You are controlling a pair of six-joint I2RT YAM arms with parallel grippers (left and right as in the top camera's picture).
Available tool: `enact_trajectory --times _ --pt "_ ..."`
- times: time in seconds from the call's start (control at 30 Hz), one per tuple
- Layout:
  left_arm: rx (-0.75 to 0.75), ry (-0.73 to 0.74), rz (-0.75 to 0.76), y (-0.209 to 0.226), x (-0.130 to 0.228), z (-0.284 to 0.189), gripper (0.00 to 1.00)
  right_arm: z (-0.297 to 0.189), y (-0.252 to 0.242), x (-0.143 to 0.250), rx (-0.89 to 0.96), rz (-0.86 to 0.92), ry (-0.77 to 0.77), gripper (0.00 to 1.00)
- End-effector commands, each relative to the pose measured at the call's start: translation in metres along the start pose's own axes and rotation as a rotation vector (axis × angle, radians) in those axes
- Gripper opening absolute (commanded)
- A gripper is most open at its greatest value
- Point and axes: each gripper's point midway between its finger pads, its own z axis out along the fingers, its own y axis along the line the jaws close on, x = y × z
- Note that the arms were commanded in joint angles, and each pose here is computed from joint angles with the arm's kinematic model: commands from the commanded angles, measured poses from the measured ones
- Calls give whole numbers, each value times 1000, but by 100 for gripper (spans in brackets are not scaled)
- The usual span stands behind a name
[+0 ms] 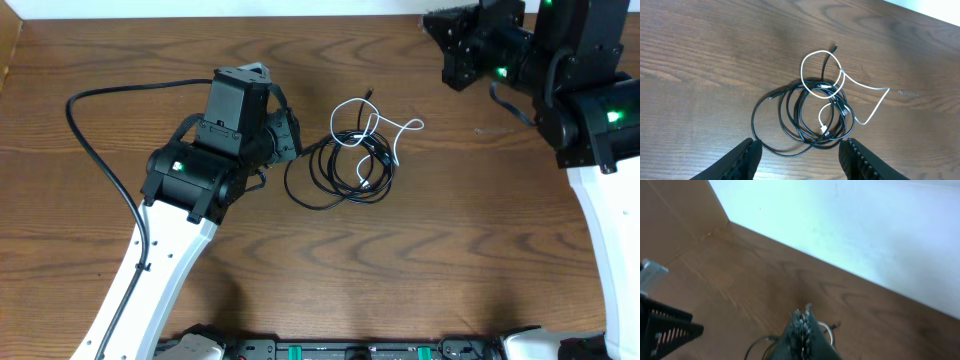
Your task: Untangle cables
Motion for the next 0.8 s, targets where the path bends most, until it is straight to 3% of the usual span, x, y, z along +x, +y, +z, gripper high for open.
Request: enact_trajectory --times 0.0,0.1,0.13,0.17,0.2,0.47,0.77 --pt "-15 -1 15 4 -1 2 55 9 -8 19 28 48 79 3" --pt "-15 -1 15 4 -1 2 55 23 -27 59 114 200 226 29" --pt "-15 -1 15 4 -1 2 55 26 -30 70 134 253 266 40" --pt "-15 -2 15 4 -1 2 55 29 -34 82 157 308 309 57" --pt "-15 -2 15 4 -1 2 55 34 -42 104 212 407 384 66" --pt "-22 10 15 5 0 7 55 69 -42 174 266 589 620 60" --pt "-27 18 15 5 1 11 55 113 -33 242 324 603 831 47"
